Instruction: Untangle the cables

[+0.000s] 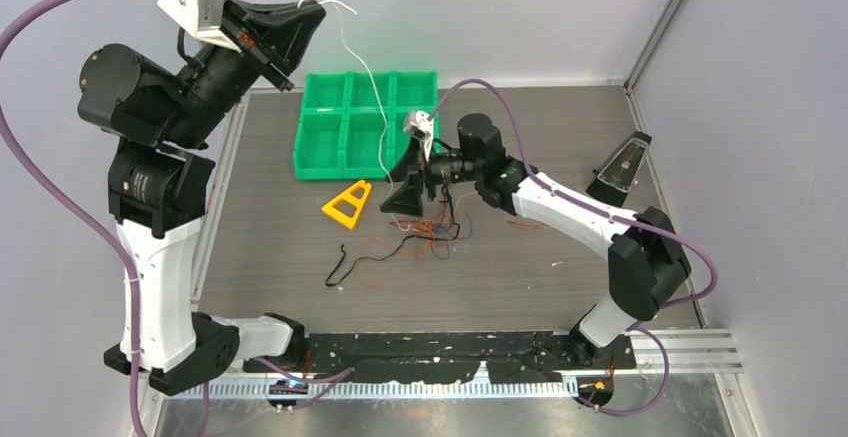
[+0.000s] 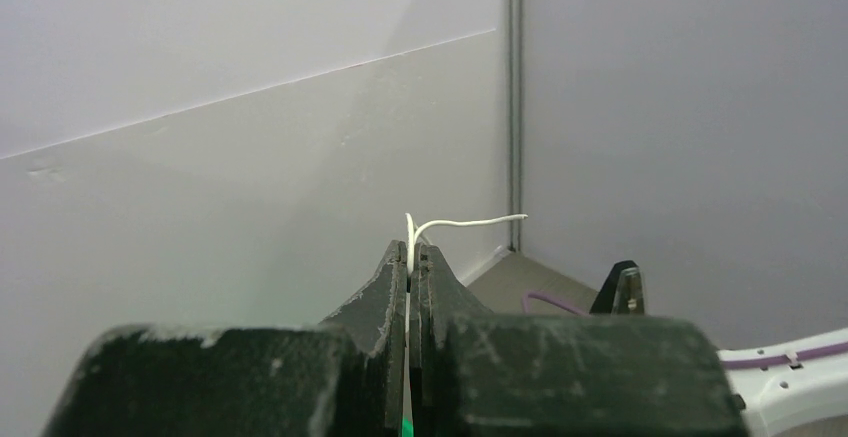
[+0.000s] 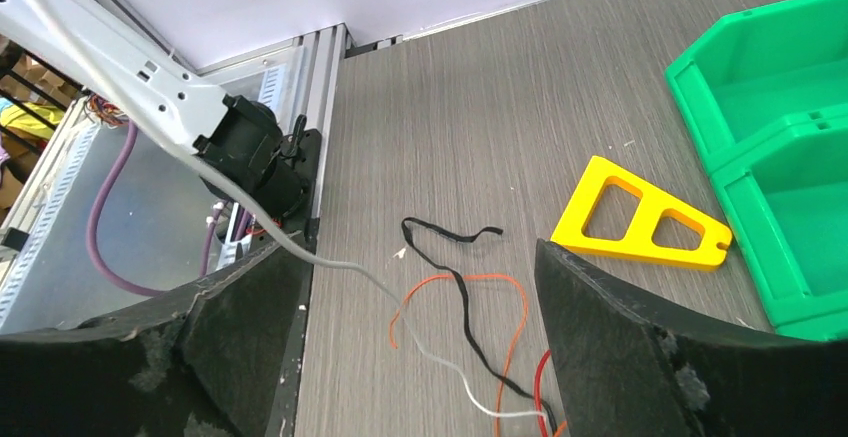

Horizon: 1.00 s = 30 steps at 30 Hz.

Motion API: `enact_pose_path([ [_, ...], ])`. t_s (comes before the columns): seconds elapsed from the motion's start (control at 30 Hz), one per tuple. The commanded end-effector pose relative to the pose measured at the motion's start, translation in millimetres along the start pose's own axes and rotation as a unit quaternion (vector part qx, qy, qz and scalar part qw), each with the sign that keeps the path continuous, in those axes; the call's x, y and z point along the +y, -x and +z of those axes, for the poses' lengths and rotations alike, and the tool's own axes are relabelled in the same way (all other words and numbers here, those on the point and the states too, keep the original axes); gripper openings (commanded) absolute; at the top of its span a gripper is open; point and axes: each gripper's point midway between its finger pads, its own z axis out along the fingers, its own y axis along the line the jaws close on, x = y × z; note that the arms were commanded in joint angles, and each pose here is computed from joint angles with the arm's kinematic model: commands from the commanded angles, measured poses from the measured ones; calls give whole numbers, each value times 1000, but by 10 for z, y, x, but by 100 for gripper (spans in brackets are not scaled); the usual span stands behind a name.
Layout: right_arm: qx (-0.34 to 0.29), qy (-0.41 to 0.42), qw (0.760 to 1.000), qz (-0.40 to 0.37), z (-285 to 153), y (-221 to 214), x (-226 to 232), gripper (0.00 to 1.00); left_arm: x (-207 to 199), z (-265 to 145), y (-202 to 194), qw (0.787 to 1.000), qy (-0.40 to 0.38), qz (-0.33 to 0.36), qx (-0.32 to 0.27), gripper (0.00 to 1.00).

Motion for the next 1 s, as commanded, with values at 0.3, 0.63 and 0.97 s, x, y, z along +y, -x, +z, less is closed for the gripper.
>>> enact_pose_path([
  [0.3,-60,-33,997,-44,-37,514,-3,6,1143,-465,-381,953,269,110,82,0],
  [0.63,-127,-83,981,-121,-777,2040,271,5,182,-1441,-3023,936,4,-36,350,0],
  [0.97,-80,-62,992,-76,-839,1437,153,5,-179,-1416,-2864,950,-56,-94,293,0],
])
